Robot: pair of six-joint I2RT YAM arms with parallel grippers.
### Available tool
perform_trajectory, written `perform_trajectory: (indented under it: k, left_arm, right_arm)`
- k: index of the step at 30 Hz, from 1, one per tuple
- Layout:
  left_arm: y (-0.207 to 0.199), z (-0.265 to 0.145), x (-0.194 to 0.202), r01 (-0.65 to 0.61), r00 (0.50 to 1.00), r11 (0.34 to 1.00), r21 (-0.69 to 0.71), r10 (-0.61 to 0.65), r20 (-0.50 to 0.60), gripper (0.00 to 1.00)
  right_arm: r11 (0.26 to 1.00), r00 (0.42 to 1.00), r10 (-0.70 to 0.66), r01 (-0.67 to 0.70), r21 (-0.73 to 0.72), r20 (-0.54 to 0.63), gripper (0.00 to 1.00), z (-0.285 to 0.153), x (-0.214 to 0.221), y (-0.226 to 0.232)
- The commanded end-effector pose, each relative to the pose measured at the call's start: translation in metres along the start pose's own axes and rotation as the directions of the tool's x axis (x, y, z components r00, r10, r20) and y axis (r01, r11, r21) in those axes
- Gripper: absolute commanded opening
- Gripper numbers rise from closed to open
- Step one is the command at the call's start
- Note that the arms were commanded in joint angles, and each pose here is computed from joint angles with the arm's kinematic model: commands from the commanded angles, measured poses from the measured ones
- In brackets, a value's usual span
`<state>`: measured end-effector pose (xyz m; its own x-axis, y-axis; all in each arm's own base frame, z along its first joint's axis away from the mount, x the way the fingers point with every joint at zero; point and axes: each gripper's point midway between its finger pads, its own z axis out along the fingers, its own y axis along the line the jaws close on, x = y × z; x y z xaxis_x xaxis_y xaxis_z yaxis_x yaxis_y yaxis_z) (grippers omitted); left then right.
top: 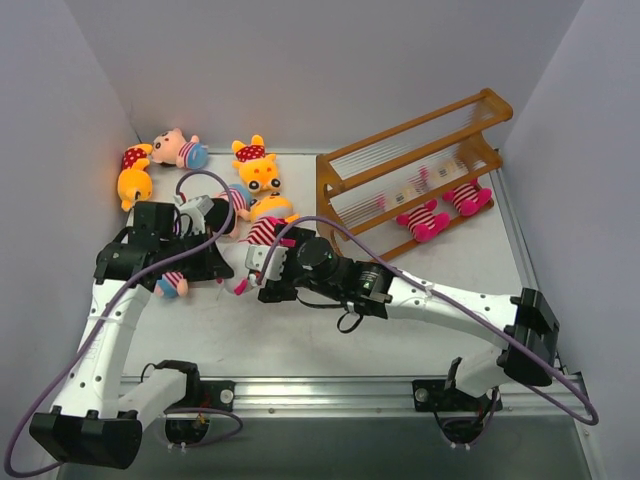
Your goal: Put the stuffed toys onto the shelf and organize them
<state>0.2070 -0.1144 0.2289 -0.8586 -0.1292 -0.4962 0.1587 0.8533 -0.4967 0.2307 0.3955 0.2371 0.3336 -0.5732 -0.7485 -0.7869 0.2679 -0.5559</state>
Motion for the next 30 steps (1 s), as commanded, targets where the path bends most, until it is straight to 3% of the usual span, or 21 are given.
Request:
perform_trajectory:
  k: [1,10,17,20,21,23,24,27,30]
  left_arm:
    - [-0.01,-0.004,0.005,-0.047,0.999,0.998,0.05,0.047,-0.006,0.03]
    - [-0.02,-0.002,0.009,-0.082,0.996,0.993,0.082,0.085,-0.038,0.02]
    - [-0.03,0.002,0.014,-0.125,0.988,0.986,0.11,0.133,-0.073,0.02]
    - [-0.032,0.002,0.016,-0.139,0.985,0.983,0.116,0.149,-0.083,0.02]
    - [-0.032,0.002,0.015,-0.146,0.984,0.982,0.119,0.156,-0.082,0.03]
    - [-0.031,0.001,0.015,-0.15,0.984,0.982,0.115,0.16,-0.083,0.02]
    - [-0.032,0.0,0.013,-0.158,0.983,0.981,0.113,0.167,-0.079,0.02]
    - [-0.032,-0.001,0.011,-0.165,0.982,0.981,0.106,0.173,-0.072,0.02]
    - [-0.031,-0.002,0.008,-0.17,0.983,0.981,0.096,0.176,-0.061,0.02]
  right_arm:
    - [0.995,0.995,-0.085,0.083,0.051,0.043,0.99,0.009,-0.023,-0.016]
    - [0.977,0.977,-0.214,0.214,0.002,-0.026,1.0,0.031,-0.011,-0.002]
    - [0.967,0.964,-0.254,0.254,-0.009,-0.078,0.92,0.037,0.006,0.005]
    - [0.967,0.964,-0.255,0.256,0.01,-0.074,0.8,0.037,0.009,0.005]
    - [0.967,0.965,-0.253,0.255,0.017,-0.068,0.69,0.037,0.007,0.003]
    - [0.967,0.966,-0.251,0.253,0.023,-0.071,0.56,0.035,0.008,0.003]
    - [0.968,0.966,-0.248,0.251,0.026,-0.074,0.42,0.035,0.01,0.002]
    - [0.97,0.968,-0.238,0.241,0.031,-0.082,0.18,0.034,0.014,0.001]
    - [0.974,0.971,-0.222,0.226,0.03,-0.09,0.01,0.033,0.019,0.002]
